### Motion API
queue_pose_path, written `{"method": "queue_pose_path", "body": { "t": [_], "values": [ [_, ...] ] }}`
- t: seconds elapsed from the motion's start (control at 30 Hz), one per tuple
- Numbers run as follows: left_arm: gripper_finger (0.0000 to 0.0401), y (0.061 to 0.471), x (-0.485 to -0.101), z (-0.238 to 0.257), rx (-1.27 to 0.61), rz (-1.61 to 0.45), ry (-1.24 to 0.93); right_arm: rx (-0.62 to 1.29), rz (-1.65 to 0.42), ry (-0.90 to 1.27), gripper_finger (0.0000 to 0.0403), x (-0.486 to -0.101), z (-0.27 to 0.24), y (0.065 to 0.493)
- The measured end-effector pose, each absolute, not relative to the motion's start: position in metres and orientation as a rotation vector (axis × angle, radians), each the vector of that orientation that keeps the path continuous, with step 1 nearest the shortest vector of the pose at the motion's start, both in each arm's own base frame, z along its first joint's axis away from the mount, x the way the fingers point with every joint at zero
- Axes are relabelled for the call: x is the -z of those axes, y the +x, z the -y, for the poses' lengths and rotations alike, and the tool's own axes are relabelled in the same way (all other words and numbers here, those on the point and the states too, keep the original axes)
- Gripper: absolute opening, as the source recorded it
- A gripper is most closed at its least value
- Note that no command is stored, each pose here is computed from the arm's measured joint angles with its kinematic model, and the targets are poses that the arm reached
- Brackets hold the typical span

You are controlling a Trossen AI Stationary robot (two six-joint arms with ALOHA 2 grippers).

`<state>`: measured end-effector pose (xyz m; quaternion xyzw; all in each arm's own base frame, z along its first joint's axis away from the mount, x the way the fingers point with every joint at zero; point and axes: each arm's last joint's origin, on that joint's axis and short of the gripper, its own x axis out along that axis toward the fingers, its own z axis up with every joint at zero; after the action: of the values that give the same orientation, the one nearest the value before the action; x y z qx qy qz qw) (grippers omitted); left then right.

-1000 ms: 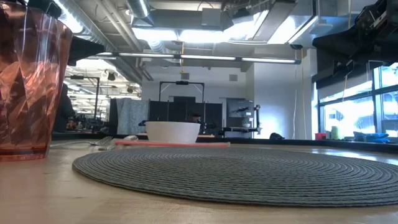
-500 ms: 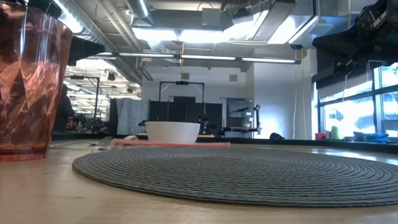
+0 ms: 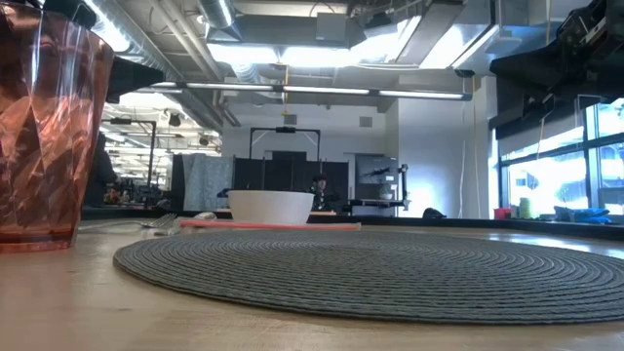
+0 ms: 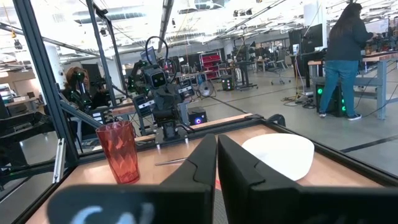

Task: Pick & Place Utensil

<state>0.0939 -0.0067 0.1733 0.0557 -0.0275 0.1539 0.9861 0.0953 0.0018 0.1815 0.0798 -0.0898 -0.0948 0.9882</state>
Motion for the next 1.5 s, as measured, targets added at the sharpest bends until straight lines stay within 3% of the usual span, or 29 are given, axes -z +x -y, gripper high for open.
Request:
{"method": "queue_pose_path", "body": {
  "t": [1.17, 1.5],
  "values": [
    [0.0004, 0.0939, -0.1733, 0.0067, -0.309, 0.056, 0.112, 0.197, 0.186, 0.16, 0.0017, -0.182, -0.0016, 0.0951],
    [0.0004, 0.0939, -0.1733, 0.0066, -0.31, 0.056, 0.112, 0.232, 0.255, 0.248, 0.0017, -0.1875, 0.0001, 0.0937]
  ]
}}
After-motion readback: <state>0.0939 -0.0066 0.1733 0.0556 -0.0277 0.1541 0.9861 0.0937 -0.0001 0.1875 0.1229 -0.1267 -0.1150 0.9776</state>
